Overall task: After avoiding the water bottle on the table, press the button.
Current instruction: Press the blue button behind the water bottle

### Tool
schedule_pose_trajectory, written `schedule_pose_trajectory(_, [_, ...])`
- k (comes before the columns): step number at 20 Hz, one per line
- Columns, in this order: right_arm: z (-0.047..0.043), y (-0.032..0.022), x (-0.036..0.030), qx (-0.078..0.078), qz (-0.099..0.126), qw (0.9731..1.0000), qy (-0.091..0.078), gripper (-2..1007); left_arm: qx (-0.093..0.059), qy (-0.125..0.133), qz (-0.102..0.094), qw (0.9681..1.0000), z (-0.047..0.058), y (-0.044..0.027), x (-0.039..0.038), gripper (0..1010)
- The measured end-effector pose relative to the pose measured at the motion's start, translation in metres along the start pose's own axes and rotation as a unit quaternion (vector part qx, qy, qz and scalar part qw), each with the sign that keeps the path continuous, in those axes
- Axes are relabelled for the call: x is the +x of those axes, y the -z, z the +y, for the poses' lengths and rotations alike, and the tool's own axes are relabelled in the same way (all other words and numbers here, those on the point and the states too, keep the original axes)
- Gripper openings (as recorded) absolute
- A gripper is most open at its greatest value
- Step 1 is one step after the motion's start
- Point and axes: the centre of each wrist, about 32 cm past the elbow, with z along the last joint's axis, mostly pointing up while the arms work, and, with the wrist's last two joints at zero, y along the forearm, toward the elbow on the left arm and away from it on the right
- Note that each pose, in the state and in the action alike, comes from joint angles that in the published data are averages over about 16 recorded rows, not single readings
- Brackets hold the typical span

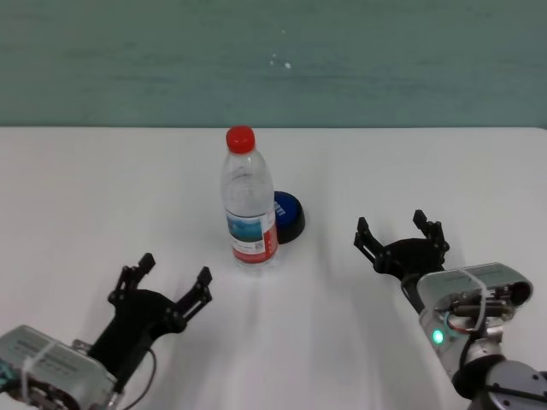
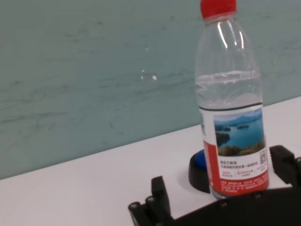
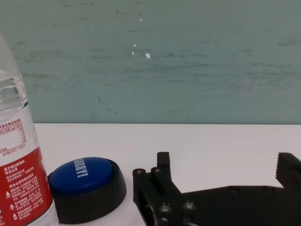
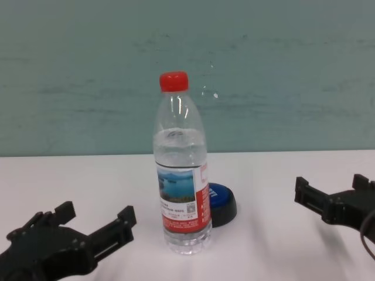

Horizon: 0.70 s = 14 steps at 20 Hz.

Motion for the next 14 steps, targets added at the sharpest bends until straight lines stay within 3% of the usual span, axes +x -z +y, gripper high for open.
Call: schedule_pose_trajectory(14, [0.0, 0.0, 0.0, 0.0, 0.0, 1.0, 0.0, 1004, 0.001, -0.001, -0.004, 1.0, -0.011, 0.0027, -0.0094, 1010])
